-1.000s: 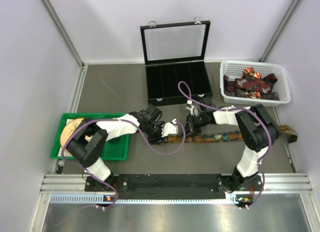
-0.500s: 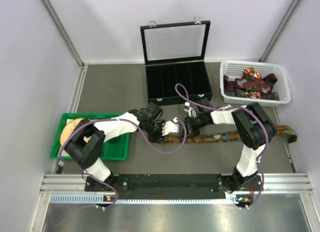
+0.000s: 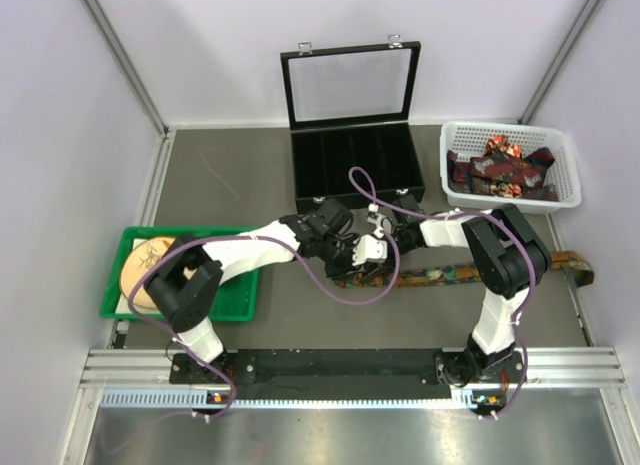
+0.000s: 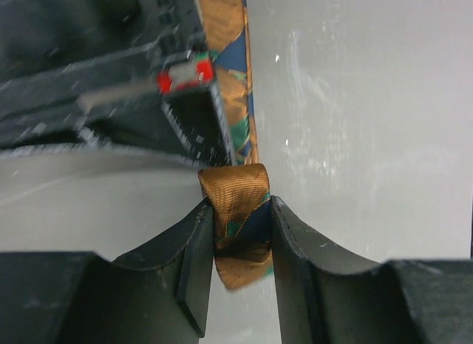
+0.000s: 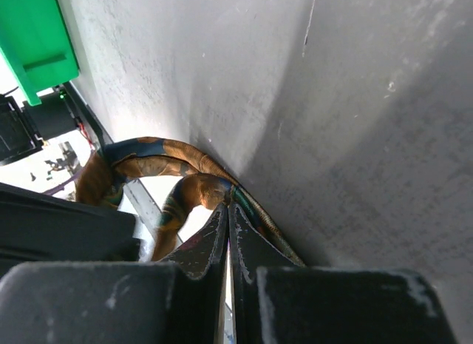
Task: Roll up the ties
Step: Roll the tie at the center of the board.
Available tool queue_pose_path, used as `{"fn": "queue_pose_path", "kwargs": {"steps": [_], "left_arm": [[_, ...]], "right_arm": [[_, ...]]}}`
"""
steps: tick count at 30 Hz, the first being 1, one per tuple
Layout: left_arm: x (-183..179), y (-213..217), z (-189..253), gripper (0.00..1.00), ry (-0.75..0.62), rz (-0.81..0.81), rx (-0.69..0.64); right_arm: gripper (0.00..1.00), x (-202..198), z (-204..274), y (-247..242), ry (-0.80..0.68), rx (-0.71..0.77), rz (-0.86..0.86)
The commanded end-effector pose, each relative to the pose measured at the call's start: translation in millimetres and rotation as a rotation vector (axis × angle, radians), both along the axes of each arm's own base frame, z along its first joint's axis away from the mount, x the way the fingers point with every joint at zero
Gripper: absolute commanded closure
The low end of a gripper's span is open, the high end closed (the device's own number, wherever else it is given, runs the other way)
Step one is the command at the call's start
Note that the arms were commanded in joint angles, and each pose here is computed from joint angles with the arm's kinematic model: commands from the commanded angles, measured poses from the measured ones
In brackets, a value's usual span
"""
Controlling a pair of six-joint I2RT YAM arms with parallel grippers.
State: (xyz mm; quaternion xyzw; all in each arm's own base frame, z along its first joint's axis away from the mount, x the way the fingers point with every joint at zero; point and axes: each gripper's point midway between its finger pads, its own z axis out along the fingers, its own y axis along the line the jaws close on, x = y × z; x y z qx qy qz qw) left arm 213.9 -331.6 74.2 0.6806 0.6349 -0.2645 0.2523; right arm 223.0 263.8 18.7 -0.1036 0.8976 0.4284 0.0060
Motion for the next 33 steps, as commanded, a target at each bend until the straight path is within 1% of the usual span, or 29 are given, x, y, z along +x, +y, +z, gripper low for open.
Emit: {"fn": "queue_pose_path", "kwargs": {"steps": [1, 6, 7, 8, 9, 10, 12, 13, 14, 16, 17, 19, 22, 27, 33], "left_arm": [[3, -29, 4, 0.6, 0.008, -0.013, -0.059], [7, -30, -4, 0.6, -0.002, -0.009, -0.045], [6, -29, -5, 0.6, -0.004, -0.013, -0.045], [5, -28, -6, 0.6, -0.002, -0.015, -0.044], [5, -28, -7, 0.6, -0.002, -0.016, -0.042], [5, -28, -8, 0.6, -0.004, -0.016, -0.042], [5, -28, -8, 0.6, -0.005, -0.02, -0.045], [5, -28, -9, 0.6, -0.004, -0.019, -0.045], [5, -29, -9, 0.6, -0.006, -0.018, -0.048], [6, -30, -8, 0.6, -0.008, -0.018, -0.05], [6, -29, -8, 0.6, -0.006, -0.017, -0.05], [7, -30, -8, 0.6, -0.009, -0.017, -0.051], [7, -31, -9, 0.6, -0.005, -0.014, -0.052], [9, -32, -10, 0.6, -0.006, -0.009, -0.057], [7, -34, -11, 0.6, 0.003, -0.014, -0.063]], "right_arm": [[1.0, 10, 15, 2, -0.092, -0.006, 0.031], [1.0, 16, 37, -23, -0.115, -0.011, 0.021], [0.98, 11, 37, -29, -0.104, -0.022, 0.033], [0.96, 10, 45, -32, -0.103, -0.002, 0.036], [0.94, 11, 47, -37, -0.096, 0.01, 0.029], [0.88, 6, 49, -40, -0.086, 0.027, 0.043], [0.82, 2, 54, -39, -0.076, 0.074, 0.055], [0.75, 0, 56, -37, -0.067, 0.1, 0.058], [0.72, 2, 57, -33, -0.07, 0.127, 0.061], [0.67, 1, 63, -25, -0.027, 0.2, 0.057], [0.67, 7, 66, -21, -0.044, 0.233, 0.056], [0.65, 6, 68, -16, -0.011, 0.274, 0.057], [0.65, 6, 66, -10, 0.002, 0.297, 0.069], [0.66, -5, 56, -5, 0.036, 0.294, 0.096], [0.65, -8, 38, -7, 0.057, 0.269, 0.085]]}}
